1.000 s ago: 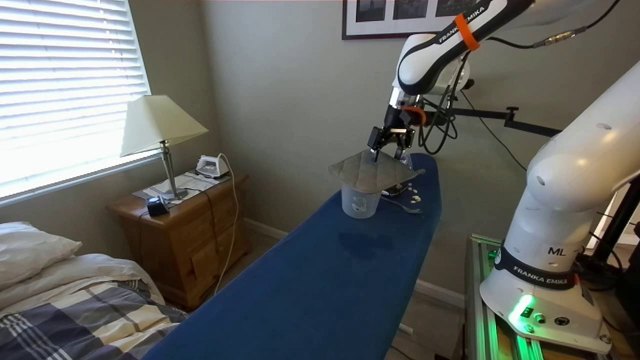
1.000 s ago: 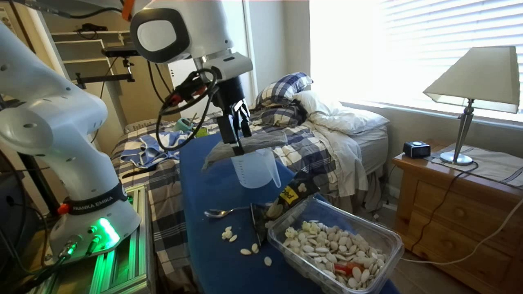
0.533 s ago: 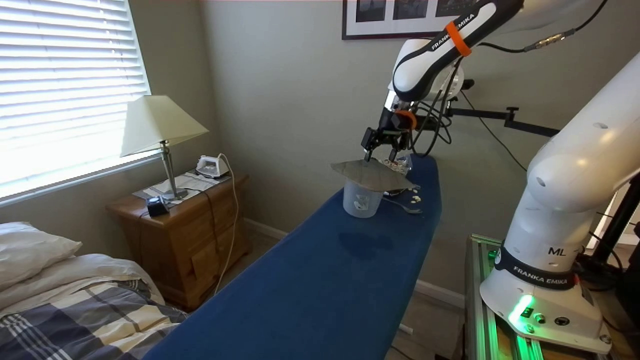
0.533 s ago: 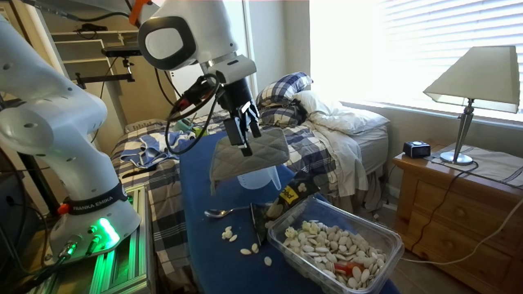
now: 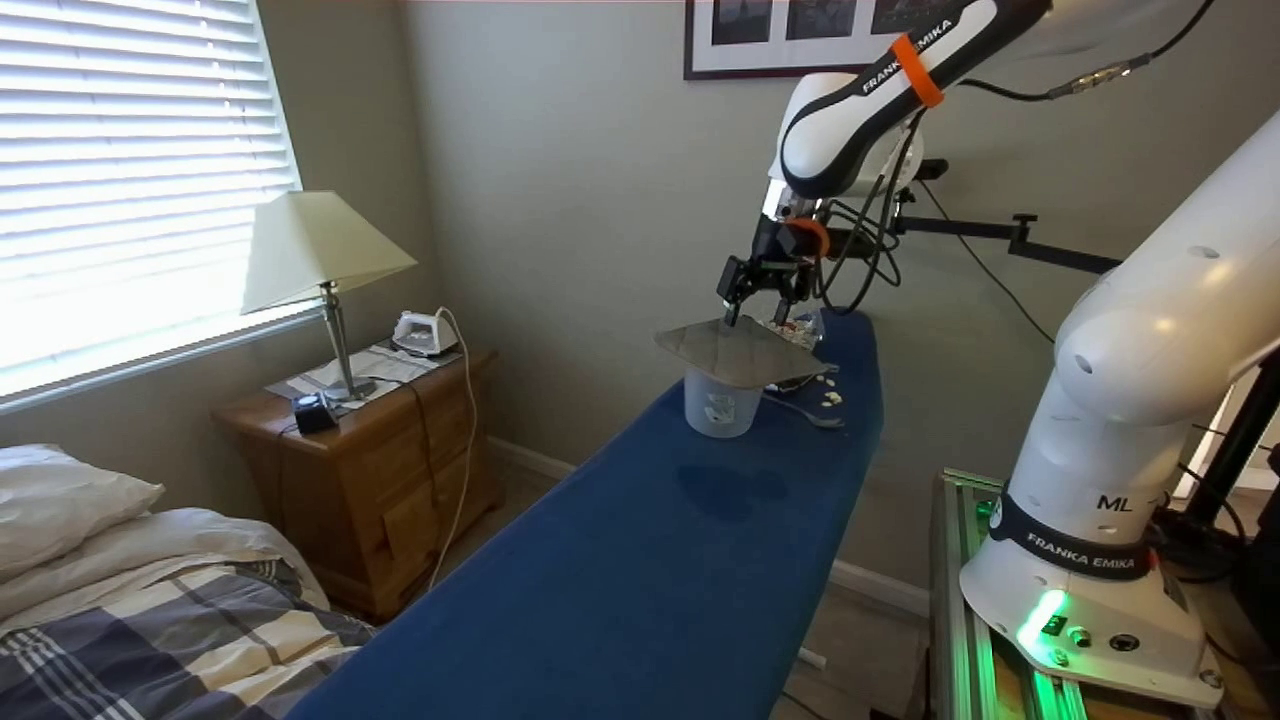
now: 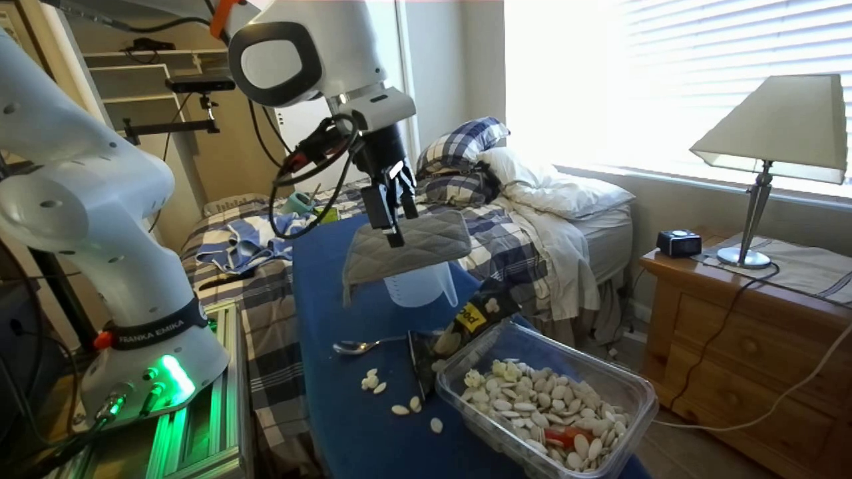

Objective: Put the mat on top of the jug

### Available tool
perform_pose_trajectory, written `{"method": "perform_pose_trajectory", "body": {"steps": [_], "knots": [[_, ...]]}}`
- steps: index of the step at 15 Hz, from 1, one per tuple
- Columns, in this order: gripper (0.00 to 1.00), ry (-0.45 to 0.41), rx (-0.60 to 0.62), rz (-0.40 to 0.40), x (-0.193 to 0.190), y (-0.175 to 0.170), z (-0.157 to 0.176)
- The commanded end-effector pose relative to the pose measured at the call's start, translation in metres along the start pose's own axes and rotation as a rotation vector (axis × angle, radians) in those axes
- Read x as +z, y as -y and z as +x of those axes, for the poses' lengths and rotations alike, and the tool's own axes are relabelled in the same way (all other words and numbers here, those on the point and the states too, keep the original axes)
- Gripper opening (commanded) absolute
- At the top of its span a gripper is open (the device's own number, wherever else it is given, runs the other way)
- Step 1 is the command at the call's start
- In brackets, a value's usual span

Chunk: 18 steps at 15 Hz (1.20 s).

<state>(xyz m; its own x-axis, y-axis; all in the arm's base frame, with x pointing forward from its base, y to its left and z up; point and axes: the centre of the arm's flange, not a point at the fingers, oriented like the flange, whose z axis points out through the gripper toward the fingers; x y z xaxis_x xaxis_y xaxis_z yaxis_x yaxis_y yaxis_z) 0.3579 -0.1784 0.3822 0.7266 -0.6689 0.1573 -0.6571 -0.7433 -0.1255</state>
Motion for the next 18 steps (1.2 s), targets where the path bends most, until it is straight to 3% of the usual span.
{"method": "perform_pose_trajectory", "body": {"steps": [1,6,7,8,13,18], "knots": [[1.00,0.072,-0.043,-0.051,-0.028,0.002,-0.021],[1.00,0.240,-0.090,-0.155,-0.043,-0.036,-0.035],[1.00,0.252,-0.094,-0.177,-0.043,-0.044,-0.036],[1.00,0.231,-0.072,-0.140,-0.032,-0.027,-0.036],[1.00,0.251,-0.073,-0.162,-0.036,-0.039,-0.036],[1.00,0.324,0.029,-0.186,-0.025,-0.093,-0.004]]}}
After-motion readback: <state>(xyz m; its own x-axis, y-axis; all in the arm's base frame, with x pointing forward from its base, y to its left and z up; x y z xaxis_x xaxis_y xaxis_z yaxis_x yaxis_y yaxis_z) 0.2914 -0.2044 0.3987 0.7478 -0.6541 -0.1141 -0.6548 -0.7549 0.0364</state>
